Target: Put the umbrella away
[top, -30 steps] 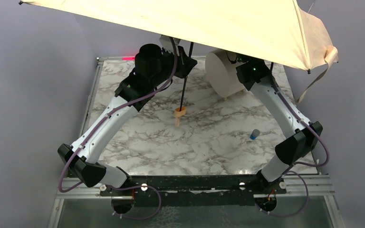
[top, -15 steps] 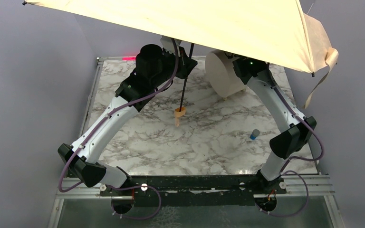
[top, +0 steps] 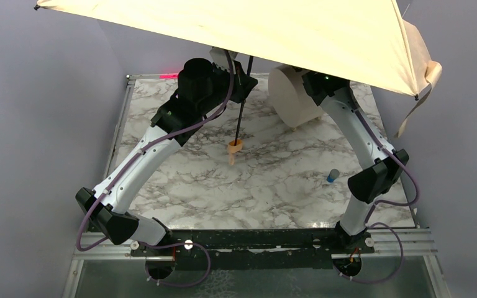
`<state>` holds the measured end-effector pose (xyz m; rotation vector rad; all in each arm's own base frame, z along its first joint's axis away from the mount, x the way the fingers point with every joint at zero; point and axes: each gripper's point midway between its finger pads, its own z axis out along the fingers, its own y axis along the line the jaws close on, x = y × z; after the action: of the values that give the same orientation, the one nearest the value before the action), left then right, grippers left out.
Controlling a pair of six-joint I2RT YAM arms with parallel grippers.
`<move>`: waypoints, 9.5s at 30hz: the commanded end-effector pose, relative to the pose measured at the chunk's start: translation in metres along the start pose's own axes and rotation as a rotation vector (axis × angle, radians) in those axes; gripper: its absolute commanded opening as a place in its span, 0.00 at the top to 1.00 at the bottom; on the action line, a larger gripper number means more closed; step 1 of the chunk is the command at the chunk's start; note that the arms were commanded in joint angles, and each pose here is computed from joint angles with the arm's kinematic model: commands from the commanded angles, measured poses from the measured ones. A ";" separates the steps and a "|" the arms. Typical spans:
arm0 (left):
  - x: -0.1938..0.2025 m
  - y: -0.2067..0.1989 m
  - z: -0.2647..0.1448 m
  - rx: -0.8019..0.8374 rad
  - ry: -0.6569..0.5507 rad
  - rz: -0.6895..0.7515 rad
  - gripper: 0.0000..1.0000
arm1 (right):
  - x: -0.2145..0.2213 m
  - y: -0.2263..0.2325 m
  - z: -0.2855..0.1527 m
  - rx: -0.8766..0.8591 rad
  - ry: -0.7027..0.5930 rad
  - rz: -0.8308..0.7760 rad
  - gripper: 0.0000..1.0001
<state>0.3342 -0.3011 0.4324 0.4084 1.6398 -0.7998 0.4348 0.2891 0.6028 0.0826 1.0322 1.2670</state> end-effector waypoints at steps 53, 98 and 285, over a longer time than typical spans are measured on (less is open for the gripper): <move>0.021 -0.062 -0.069 0.386 -0.159 -0.056 0.43 | 0.013 0.112 -0.049 -0.251 0.078 0.163 0.99; -0.135 -0.054 -0.130 0.167 -0.568 0.084 1.00 | 0.165 0.001 -0.136 0.037 0.493 -0.094 0.99; 0.166 0.117 -0.146 -0.565 0.189 0.006 0.06 | 0.389 -0.107 -0.383 0.405 0.948 0.393 0.15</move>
<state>0.2538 -0.1320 0.2338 0.0957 2.0169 -0.2276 0.2392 0.3812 0.0678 0.0785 2.2274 1.4052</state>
